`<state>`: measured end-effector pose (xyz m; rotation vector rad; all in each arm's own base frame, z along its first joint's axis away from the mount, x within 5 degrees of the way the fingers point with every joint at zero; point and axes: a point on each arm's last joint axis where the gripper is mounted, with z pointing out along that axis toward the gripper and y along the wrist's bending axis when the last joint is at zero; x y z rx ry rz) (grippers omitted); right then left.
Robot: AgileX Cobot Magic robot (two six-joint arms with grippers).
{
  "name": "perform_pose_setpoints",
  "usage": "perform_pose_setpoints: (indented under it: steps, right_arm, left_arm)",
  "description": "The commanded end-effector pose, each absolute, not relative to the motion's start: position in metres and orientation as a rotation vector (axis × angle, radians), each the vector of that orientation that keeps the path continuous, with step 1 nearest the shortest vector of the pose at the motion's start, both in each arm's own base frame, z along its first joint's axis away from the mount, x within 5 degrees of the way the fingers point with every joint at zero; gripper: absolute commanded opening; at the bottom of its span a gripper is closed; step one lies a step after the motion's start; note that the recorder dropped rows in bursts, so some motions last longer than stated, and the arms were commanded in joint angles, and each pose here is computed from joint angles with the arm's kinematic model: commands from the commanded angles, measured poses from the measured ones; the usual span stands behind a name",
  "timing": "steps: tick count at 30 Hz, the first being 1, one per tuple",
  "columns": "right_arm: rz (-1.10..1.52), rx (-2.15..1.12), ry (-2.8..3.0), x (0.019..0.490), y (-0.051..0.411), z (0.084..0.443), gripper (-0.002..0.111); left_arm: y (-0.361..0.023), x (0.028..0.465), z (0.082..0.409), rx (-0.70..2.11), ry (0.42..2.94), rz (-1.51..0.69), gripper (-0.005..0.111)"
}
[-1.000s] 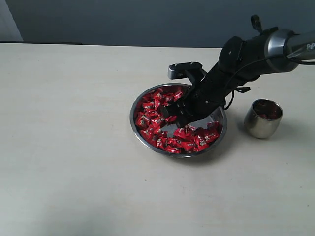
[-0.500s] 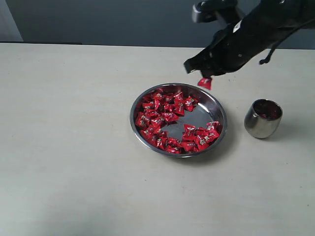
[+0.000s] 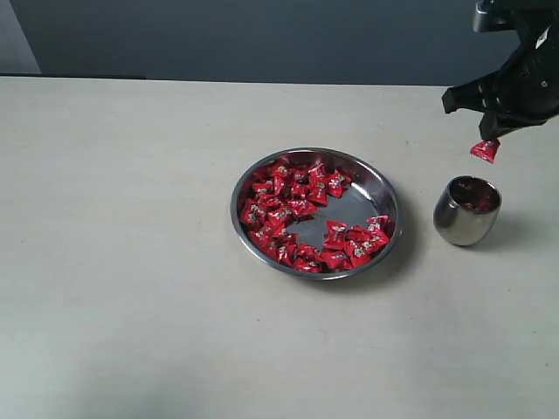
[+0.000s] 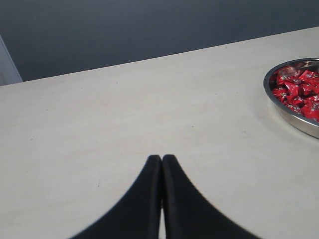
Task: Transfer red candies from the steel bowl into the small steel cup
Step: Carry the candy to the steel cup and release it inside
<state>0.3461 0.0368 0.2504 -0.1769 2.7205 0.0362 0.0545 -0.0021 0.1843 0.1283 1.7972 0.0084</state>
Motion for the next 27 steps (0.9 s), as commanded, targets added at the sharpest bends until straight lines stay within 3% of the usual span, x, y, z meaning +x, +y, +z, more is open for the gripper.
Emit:
perform_pose_setpoints:
  steps: [1,10,24,27]
  right_arm:
    - [0.059,-0.152,2.759,0.347,0.037,0.24,-0.001]
    - [0.055,-0.156,2.851,0.352,0.037,0.213,-0.001]
    - [0.024,-0.181,2.873,0.35,0.035,0.212,-0.001]
    - [0.012,-0.189,2.878,0.35,0.035,0.211,0.006]
  left_arm:
    - [-0.002,0.054,0.185,0.125,1.787,0.0,0.0]
    - [-0.002,0.054,0.185,0.125,1.787,0.0,0.0]
    - [-0.002,0.054,0.185,0.125,1.787,0.0,0.0]
    - [-0.002,0.054,0.185,0.125,1.787,0.0,0.0]
